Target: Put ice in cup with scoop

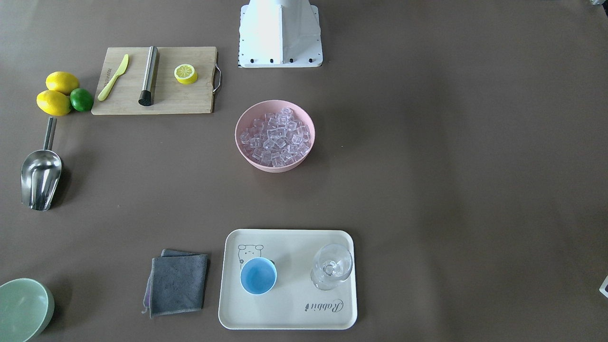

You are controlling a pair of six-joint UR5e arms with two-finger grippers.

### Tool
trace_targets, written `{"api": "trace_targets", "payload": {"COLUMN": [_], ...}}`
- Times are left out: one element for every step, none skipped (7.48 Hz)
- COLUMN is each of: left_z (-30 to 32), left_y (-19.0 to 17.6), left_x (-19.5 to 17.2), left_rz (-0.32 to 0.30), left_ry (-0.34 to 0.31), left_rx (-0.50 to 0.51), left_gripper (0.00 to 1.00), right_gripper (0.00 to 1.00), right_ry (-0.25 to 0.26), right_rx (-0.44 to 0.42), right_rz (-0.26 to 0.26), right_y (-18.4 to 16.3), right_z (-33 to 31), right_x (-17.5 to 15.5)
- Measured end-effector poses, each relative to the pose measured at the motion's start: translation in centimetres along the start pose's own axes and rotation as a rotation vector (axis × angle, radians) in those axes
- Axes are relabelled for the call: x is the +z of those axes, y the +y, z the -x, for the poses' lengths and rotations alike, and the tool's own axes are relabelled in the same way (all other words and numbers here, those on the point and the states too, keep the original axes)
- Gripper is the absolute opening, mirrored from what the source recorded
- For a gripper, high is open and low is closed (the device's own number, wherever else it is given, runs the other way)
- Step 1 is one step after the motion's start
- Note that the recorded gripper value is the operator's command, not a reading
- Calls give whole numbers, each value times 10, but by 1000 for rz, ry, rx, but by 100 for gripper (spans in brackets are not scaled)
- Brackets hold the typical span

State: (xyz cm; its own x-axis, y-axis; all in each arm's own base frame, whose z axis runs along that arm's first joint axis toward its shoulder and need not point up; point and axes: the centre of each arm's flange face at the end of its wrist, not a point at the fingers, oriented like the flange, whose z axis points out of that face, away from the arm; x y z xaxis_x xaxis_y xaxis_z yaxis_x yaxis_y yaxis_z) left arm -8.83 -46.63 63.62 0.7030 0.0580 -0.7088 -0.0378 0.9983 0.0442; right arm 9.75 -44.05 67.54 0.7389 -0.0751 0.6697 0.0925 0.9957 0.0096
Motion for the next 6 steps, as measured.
{"api": "trace_targets", "payload": {"left_z": [-1, -6, -16, -43, -76, -106], "left_y": [0, -2, -6, -16, -28, -37], "left_x": [2, 6, 8, 16, 24, 30], "left_rz": [4, 13, 17, 29, 26, 4], "left_ry": [-4, -5, -4, -3, 0, 5], "left_rx": [4, 13, 37, 99, 185, 276], "left_gripper": [99, 99, 99, 99, 99, 99], "right_gripper": [100, 100, 100, 100, 100, 100], "right_ry": [4, 4, -2, -21, -46, -62], "right_rx": [43, 88, 111, 119, 156, 194], "right_rz": [-12, -24, -33, -40, -49, -71], "right_y": [1, 5, 7, 6, 3, 3], "right_z": [4, 10, 16, 24, 36, 54], "right_x": [-6, -11, -15, -18, -17, -12]}}
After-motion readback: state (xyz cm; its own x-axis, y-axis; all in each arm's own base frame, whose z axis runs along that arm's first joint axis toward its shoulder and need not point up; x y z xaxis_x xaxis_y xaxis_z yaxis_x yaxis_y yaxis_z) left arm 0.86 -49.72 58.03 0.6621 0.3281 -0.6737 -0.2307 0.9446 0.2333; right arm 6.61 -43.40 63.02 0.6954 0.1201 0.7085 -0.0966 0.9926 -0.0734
